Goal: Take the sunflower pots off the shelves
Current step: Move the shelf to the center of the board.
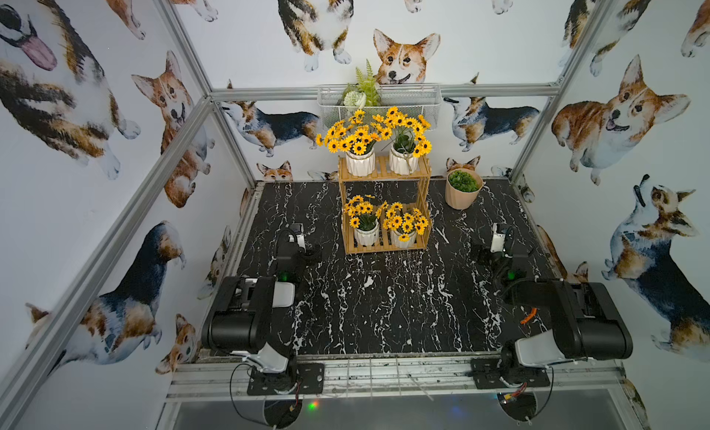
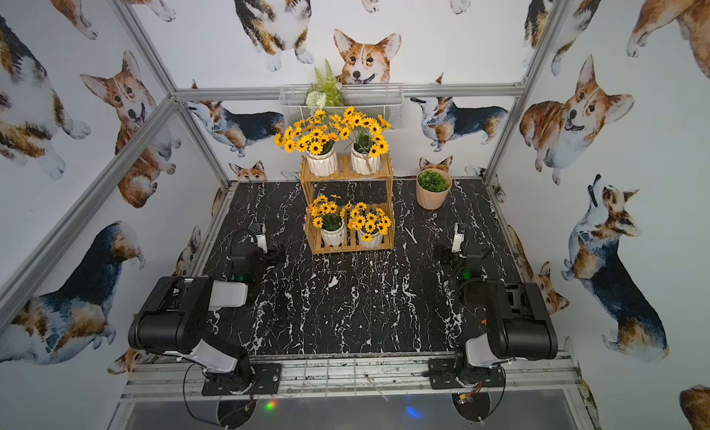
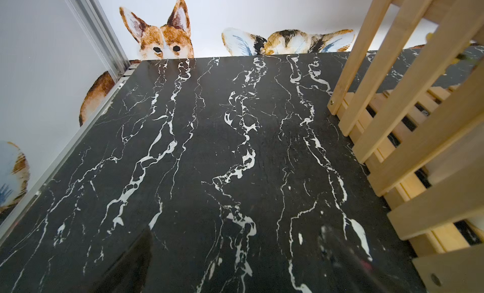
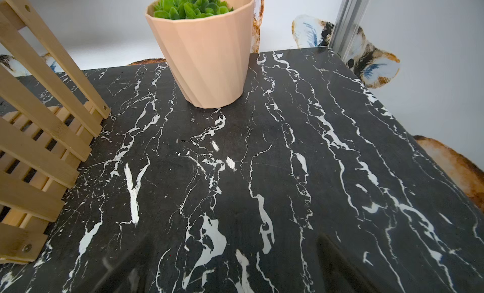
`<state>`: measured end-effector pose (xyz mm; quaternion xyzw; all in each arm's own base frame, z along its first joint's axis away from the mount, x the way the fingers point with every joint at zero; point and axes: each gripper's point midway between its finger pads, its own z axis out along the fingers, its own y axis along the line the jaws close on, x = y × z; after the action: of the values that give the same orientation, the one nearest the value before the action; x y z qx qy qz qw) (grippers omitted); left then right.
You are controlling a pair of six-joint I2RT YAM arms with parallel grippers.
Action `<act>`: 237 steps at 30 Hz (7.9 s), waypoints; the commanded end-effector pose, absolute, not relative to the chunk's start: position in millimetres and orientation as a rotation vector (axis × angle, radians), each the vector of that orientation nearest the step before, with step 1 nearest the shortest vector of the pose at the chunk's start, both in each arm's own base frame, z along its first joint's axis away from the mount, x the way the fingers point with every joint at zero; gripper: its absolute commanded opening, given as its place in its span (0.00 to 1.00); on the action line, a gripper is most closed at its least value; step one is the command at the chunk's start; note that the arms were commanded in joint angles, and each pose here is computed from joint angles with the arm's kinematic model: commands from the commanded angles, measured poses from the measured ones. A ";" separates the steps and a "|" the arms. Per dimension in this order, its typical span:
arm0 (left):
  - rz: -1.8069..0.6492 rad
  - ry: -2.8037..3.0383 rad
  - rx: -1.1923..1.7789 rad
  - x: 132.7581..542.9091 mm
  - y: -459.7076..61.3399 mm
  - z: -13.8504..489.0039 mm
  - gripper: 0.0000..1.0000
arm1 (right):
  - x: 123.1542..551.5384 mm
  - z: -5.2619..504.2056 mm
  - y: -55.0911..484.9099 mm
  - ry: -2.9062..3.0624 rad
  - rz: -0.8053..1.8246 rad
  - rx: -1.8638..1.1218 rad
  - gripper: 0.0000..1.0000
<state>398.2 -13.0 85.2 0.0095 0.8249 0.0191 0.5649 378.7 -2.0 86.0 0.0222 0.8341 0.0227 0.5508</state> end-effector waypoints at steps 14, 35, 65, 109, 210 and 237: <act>0.040 1.931 0.035 399.6 -13.2 88.5 1.00 | 378.9 88.4 -1.1 1.964 0.082 0.061 0.99; 0.041 1.929 0.036 399.4 -13.1 88.7 1.00 | 375.3 91.4 -0.8 1.937 0.089 0.064 0.99; 0.044 1.926 0.034 399.7 -12.6 89.1 1.00 | 378.1 89.1 -8.0 1.956 0.060 0.111 0.99; -0.277 1.971 0.022 375.3 -49.0 287.5 1.00 | 358.0 292.3 72.1 1.978 0.083 0.057 0.99; 0.009 2.208 0.060 372.9 -134.1 170.7 0.11 | 375.4 201.6 114.8 2.338 0.552 0.095 0.83; -0.049 2.193 0.038 318.8 -118.7 166.8 0.25 | 365.2 202.5 112.0 2.344 0.550 0.108 0.82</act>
<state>315.8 -122.1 159.9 0.0188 0.8965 -0.0299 0.4417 365.1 114.8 201.6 0.0384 0.9089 0.2183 0.3533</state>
